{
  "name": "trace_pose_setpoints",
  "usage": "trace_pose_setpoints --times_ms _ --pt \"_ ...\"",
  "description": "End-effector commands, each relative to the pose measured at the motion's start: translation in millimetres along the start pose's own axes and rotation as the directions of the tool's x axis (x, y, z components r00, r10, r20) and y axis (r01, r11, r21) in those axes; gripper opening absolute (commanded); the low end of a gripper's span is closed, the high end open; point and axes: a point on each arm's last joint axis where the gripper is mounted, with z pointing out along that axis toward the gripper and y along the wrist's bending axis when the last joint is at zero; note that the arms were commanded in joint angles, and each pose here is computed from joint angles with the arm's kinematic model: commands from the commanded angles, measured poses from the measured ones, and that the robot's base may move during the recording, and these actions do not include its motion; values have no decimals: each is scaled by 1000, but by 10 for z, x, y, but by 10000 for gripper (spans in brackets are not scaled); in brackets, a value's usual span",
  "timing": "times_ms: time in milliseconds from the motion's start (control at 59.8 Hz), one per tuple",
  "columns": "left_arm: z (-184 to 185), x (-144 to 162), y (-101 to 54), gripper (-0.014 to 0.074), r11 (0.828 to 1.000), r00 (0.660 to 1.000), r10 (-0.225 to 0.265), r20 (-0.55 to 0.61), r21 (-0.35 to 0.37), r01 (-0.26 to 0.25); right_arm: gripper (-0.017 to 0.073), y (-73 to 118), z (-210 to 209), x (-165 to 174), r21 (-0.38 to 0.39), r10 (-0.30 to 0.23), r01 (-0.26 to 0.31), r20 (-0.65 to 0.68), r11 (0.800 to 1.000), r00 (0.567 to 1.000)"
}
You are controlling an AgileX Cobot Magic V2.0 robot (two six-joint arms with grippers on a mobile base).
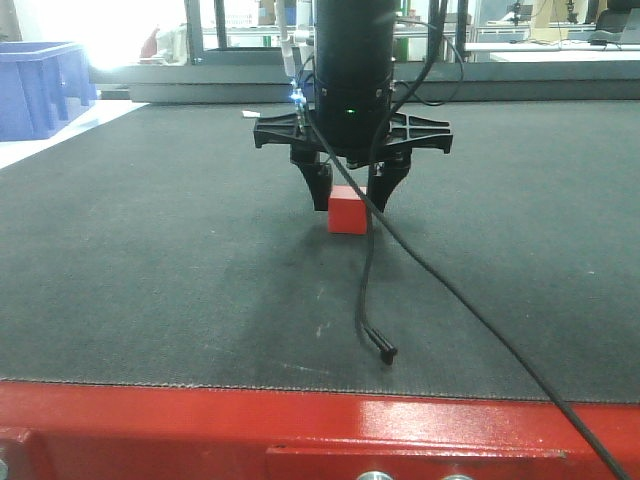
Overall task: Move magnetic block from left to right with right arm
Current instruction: 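Close the right gripper on the red cube and lift it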
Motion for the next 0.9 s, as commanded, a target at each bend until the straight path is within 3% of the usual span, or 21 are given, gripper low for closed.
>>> trace_pose_setpoints --times_ms 0,184,334,468,518,652,769,886 --pt "-8 -52 5 -116 1000 996 -5 88 -4 6 278 -25 -352 -206 -39 13 -9 95 999 995" --pt "-8 -52 5 -115 1000 996 -5 88 -4 6 219 -47 -371 -198 -22 12 -10 80 1000 997" --pt "-8 -52 5 -116 1000 996 -5 88 -4 6 195 -81 -597 -276 -40 -40 45 116 998 992" --pt "-8 -52 5 -116 1000 996 -5 88 -4 6 180 -182 -905 -369 -49 -144 153 162 987 976" --pt "-8 -52 5 -116 1000 996 -5 88 -4 6 180 -230 -1014 -381 -36 -223 232 165 972 961" --pt "-8 -52 5 -116 1000 996 -5 88 -4 6 180 -387 -1250 -383 -48 -343 353 151 934 927" --pt "-8 -52 5 -116 1000 996 -5 88 -4 6 180 -571 -1432 -336 -80 -365 381 167 921 916" --pt "-8 -52 5 -116 1000 996 -5 88 -4 6 180 -801 -1600 -267 -109 -342 371 219 922 914"
